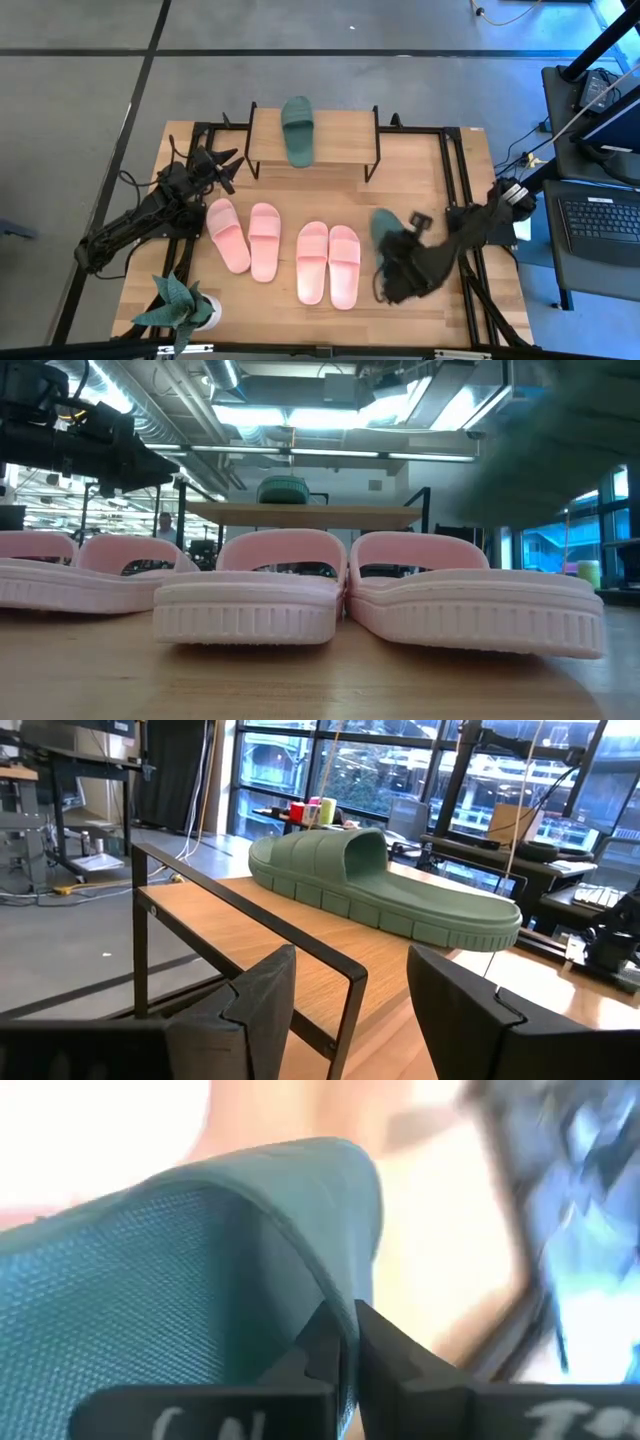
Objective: Pick and place slides into the shelf
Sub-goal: Put the green slipper on the shelf
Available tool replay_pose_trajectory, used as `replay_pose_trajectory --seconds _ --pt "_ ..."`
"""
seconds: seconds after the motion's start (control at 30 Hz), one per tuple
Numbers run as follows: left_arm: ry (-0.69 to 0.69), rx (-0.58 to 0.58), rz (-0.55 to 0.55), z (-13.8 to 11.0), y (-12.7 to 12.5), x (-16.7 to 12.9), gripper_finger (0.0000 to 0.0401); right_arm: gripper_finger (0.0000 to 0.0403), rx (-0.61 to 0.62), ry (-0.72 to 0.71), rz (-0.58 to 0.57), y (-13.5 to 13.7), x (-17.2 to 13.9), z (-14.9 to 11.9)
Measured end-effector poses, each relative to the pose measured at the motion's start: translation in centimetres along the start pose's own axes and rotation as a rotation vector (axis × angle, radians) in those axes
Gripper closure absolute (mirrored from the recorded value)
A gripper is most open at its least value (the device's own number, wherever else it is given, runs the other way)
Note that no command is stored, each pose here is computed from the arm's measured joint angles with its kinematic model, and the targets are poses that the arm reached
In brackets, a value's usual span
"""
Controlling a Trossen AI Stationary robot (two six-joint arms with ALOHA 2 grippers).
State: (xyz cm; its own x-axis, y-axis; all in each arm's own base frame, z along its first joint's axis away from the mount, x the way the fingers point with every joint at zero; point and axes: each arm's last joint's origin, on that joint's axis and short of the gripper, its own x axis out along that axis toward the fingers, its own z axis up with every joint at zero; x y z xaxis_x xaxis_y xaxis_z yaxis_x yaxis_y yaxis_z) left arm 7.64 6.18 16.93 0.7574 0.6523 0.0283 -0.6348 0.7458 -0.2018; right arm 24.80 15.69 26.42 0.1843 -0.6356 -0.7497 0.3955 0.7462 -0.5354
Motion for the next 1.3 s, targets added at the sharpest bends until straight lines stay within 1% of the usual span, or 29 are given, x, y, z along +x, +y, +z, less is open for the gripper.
replay_pose_trajectory --seconds 0.07,0.13,0.23,0.3,0.4,0.47,0.53,0.63,0.77,0.9,1.13,1.3 --pt "0.0 0.0 0.0 0.0 0.0 0.0 0.0216 0.0387 -0.042 -0.122 -0.031 -1.3 -0.9 2.5" --pt "0.002 0.001 0.0 0.0 0.0 0.0 0.0216 0.0387 -0.086 -0.22 -0.094 -3.0 -1.6 4.9" --pt "0.002 0.002 0.0 0.0 0.0 0.0 0.0216 0.0387 -0.091 -0.29 -0.208 -6.3 -1.7 8.3" --pt "0.002 0.002 0.0 0.0 0.0 0.0 0.0216 0.0387 -0.053 -0.308 -0.288 -8.8 -1.3 10.5" --pt "0.002 0.002 0.0 0.0 0.0 0.0 0.0216 0.0387 0.008 -0.299 -0.34 -12.3 0.2 13.7" --pt "0.004 0.002 0.0 0.0 0.0 0.0 0.0216 0.0387 0.008 -0.293 -0.353 -14.2 1.7 15.7" --pt "0.013 0.003 0.002 -0.1 0.0 0.0 0.0216 0.0387 0.007 -0.311 -0.337 -15.7 3.3 17.5" --pt "0.031 0.004 0.005 -0.3 0.1 0.0 0.0216 0.0387 0.0 -0.335 -0.322 -17.8 5.6 19.5" --pt "0.031 0.004 0.001 -0.3 0.0 0.0 0.0216 0.0387 -0.003 -0.3 -0.36 -19.9 8.5 20.6" --pt "0.03 0.004 0.005 -0.3 0.1 0.0 0.0216 0.0387 -0.011 -0.244 -0.39 -20.9 11.4 21.3" --pt "0.03 0.004 0.005 -0.3 0.1 0.0 0.0216 0.0388 -0.062 -0.167 -0.382 -20.4 17.1 22.4" --pt "0.03 0.004 0.005 -0.3 0.1 0.0 0.0216 0.0388 -0.079 -0.118 -0.383 -19.9 19.6 22.5"
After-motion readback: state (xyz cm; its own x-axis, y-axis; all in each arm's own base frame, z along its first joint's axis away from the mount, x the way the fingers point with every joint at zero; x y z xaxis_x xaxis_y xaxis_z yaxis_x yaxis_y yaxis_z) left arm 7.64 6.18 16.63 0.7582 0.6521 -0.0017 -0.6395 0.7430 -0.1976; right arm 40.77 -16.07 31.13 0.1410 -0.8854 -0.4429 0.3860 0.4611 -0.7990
